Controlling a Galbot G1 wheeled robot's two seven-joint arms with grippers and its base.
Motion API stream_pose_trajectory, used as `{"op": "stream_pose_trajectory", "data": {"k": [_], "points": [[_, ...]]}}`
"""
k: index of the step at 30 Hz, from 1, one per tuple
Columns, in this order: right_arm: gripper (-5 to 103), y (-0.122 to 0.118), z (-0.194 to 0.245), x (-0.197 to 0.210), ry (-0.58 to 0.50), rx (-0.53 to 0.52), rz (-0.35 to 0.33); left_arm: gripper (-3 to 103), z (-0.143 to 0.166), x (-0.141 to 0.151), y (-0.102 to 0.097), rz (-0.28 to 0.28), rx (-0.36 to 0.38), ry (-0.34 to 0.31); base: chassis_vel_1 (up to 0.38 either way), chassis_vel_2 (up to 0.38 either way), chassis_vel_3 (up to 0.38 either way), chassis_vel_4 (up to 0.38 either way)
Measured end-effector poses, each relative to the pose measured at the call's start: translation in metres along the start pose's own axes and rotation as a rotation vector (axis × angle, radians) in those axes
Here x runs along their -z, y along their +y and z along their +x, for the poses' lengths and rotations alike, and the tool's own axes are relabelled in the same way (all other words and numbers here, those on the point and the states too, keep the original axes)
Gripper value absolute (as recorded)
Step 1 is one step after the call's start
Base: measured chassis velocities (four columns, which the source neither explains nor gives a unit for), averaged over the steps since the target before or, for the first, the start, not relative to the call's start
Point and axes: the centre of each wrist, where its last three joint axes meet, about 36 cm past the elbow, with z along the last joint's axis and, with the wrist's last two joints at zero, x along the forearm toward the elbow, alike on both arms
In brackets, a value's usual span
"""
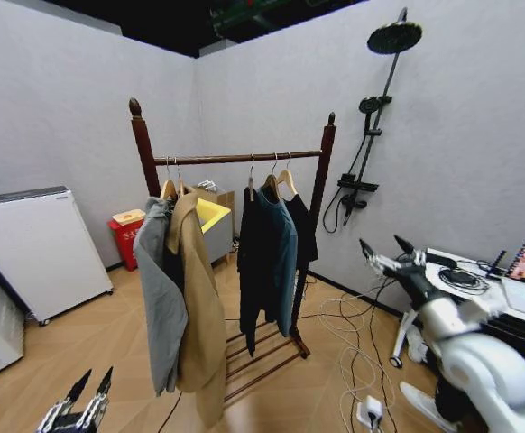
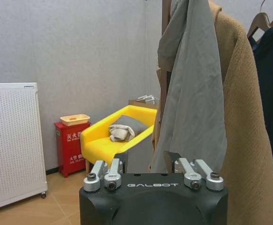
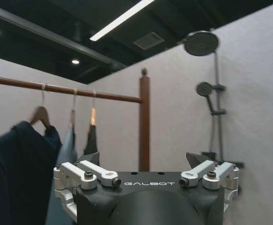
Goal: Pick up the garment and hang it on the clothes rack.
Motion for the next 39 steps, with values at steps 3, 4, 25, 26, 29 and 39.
{"op": "stream_pose_trajectory", "data": {"k": [3,4,25,26,29,39], "points": [[100,0.010,0.037,-0.020,0.049,-0.087,-0.047,46,0.000,0.000,0.000,0.000,0.000,0.000,0.000,0.000,0.000,0.000],[100,0.015,0.050,-0.024,0.068,-0.113,-0.062,46,0.000,0.000,0.000,0.000,0.000,0.000,0.000,0.000,0.000,0.000],[100,0.072,0.076,-0.032,0.200,-0.027,-0.127,46,0.000,0.000,0.000,0.000,0.000,0.000,0.000,0.000,0.000,0.000],[100,0.073,0.076,-0.032,0.205,-0.023,-0.128,46,0.000,0.000,0.000,0.000,0.000,0.000,0.000,0.000,0.000,0.000],[100,0.074,0.076,-0.032,0.208,-0.020,-0.129,46,0.000,0.000,0.000,0.000,0.000,0.000,0.000,0.000,0.000,0.000],[100,0.074,0.075,-0.032,0.207,-0.019,-0.129,46,0.000,0.000,0.000,0.000,0.000,0.000,0.000,0.000,0.000,0.000]]}}
